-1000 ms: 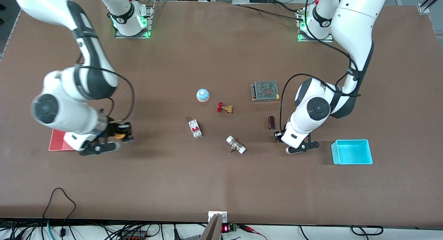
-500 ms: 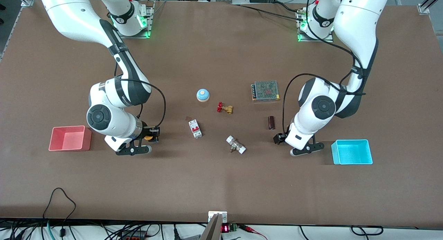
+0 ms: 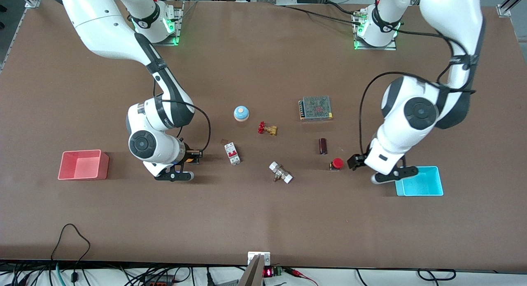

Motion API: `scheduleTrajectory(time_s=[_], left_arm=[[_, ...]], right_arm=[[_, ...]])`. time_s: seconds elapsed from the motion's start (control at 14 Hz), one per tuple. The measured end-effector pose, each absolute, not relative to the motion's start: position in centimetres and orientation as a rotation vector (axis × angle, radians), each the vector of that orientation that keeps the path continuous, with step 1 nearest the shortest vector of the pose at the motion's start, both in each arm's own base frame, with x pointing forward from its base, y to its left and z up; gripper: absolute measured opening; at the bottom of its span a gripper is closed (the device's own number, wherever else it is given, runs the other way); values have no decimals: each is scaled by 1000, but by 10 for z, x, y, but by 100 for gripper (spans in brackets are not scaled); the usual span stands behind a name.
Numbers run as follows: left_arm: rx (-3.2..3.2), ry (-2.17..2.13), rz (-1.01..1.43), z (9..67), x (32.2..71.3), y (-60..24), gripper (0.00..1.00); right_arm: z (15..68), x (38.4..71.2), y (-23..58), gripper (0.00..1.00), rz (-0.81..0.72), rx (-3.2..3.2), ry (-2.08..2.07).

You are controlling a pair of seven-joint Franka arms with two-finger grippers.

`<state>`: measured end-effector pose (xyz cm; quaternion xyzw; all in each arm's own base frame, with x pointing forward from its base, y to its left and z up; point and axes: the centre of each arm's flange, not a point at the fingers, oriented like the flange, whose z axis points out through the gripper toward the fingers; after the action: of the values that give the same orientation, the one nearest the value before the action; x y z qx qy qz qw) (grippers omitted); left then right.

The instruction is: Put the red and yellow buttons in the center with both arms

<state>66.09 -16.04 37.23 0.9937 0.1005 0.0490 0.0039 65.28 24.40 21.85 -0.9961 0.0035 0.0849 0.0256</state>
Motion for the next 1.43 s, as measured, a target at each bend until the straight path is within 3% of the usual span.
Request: scheduleTrajectory(time_s=[0.29, 0.57, 0.71, 0.79, 1.14, 1.43], left_arm=[[3147, 227, 123, 423, 653, -116, 100], [3175, 132, 62, 476, 644, -75, 100], [3182, 95, 41, 500, 639, -60, 100], [3184, 74, 39, 510, 637, -55, 100], [3171, -40, 27, 563, 610, -21, 100], [3163, -91, 43, 599, 587, 2, 100]], right_arm=[[209, 651, 246, 41, 282, -3082, 8], [223, 658, 248, 76, 228, -3076, 12], [260, 671, 239, 96, 135, -3070, 33], [286, 676, 230, 100, 87, -3067, 52], [400, 676, 159, 100, 56, -3075, 162], [445, 668, 92, 100, 96, -3087, 132]])
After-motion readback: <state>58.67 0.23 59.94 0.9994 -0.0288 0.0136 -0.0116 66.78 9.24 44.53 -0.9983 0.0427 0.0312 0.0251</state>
